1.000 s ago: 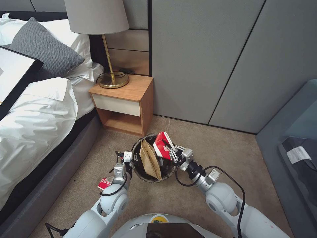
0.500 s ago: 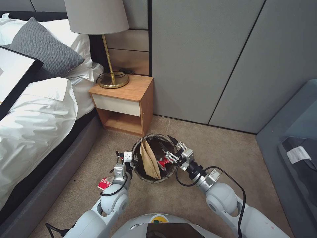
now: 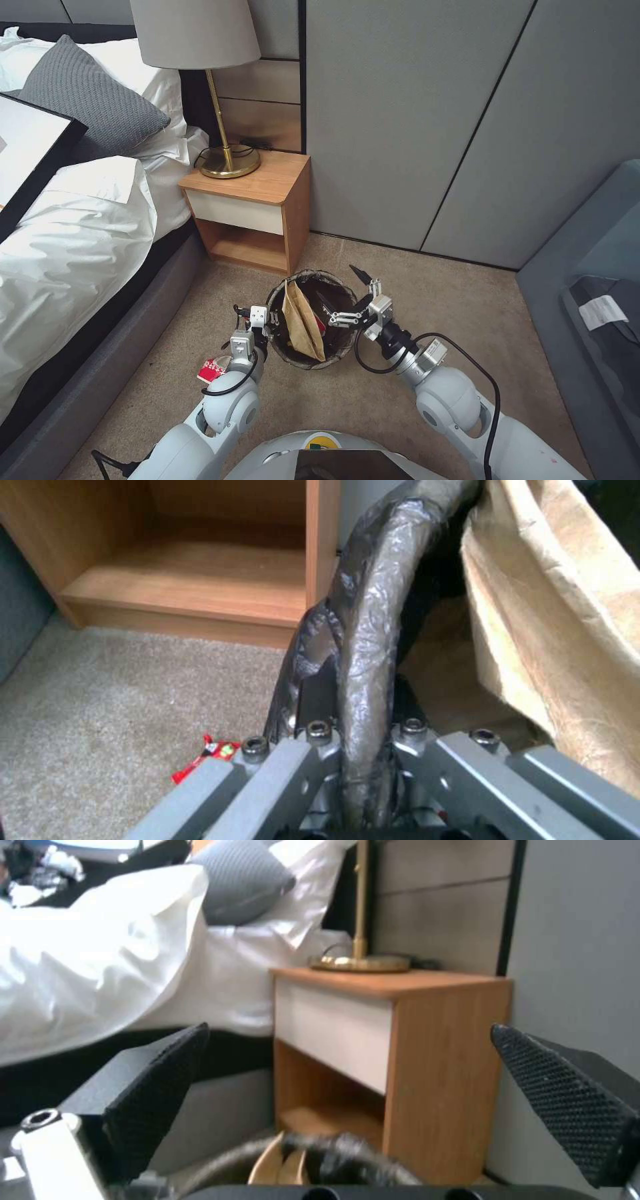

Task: Pick up the trash bin, then pick up the garbage from the floor and place it into the trash bin.

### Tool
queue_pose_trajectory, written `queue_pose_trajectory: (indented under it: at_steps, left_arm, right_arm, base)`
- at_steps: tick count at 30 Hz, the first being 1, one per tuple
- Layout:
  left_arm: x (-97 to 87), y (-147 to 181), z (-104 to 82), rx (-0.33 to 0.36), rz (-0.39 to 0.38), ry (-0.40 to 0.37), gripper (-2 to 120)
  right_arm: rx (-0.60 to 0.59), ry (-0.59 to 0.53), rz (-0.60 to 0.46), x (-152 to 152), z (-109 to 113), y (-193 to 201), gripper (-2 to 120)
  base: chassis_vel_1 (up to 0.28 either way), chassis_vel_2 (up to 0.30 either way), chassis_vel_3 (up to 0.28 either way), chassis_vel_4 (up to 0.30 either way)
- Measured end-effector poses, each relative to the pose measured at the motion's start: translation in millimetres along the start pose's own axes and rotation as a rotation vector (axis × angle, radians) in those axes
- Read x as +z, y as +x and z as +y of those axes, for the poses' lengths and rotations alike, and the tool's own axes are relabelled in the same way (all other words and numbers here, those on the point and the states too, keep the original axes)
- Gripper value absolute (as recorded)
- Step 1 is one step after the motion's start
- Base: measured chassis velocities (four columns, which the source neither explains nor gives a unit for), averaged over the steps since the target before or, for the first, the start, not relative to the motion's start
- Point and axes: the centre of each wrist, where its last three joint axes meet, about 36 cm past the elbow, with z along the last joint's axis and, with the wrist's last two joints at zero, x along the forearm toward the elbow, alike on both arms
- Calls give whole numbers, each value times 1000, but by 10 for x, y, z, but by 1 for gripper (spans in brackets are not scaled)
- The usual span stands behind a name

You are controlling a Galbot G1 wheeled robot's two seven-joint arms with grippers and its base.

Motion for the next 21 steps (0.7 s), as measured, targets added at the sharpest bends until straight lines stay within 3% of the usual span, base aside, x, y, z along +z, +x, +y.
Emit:
queue_pose_trajectory:
  at_steps: [11,21]
  left_arm:
    - [-11,6,1,2,-3,-1,0]
    - [-14,31,13,0,-2,0,0]
  right_arm:
    - [132,-7,-76,-378,-55,-94,100]
    - [430,53,-89,-702,-296,-59,100]
  base:
    - [0,0,0,0]
    - [0,0,0,0]
